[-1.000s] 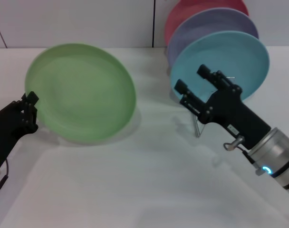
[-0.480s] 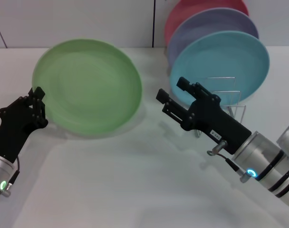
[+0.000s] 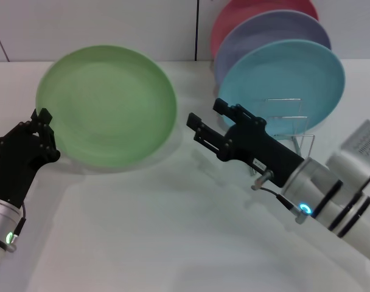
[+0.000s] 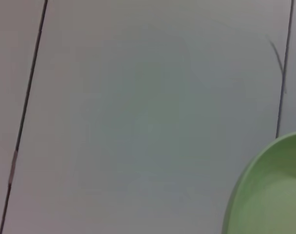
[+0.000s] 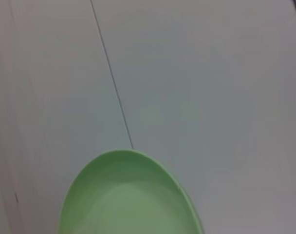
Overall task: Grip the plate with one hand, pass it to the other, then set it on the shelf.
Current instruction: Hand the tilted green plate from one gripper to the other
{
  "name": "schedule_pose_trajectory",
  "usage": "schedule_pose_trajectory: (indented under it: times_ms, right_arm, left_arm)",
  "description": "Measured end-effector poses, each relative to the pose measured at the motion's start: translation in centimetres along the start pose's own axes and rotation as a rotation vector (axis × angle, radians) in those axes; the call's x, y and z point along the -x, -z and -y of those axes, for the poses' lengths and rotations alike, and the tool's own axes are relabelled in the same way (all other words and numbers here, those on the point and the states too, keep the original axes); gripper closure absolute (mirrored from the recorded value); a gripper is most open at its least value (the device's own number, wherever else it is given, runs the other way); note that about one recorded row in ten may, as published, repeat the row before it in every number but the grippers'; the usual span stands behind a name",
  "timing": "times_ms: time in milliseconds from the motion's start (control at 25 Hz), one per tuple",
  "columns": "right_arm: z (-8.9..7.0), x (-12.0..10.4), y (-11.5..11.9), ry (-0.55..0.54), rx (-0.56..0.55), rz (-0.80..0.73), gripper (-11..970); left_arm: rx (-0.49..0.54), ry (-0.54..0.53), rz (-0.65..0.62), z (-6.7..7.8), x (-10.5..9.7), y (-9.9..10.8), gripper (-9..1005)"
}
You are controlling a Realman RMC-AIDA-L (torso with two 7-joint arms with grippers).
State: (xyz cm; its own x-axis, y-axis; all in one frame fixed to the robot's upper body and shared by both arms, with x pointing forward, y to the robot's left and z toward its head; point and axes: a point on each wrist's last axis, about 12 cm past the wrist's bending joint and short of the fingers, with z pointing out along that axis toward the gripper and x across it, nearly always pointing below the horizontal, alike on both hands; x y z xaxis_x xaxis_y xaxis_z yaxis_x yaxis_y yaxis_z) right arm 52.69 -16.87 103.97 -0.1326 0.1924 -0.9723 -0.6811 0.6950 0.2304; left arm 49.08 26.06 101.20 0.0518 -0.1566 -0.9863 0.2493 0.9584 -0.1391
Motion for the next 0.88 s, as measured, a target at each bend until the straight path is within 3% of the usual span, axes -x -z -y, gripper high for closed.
schedule_pose_trajectory:
  times_ms: [320,880]
  right_arm:
    - [-0.2,0.6,-2.5,0.012,0.010,-0.051,240]
    - [0.1,1.5,-4.9,0.044,0.004,-0.095,325]
  left_arm:
    - [0.078,0.013,0.018,-0.7,0.1,0.2,903]
    - [0.100,0.029,0.025,-0.6,0.1,0.1,895]
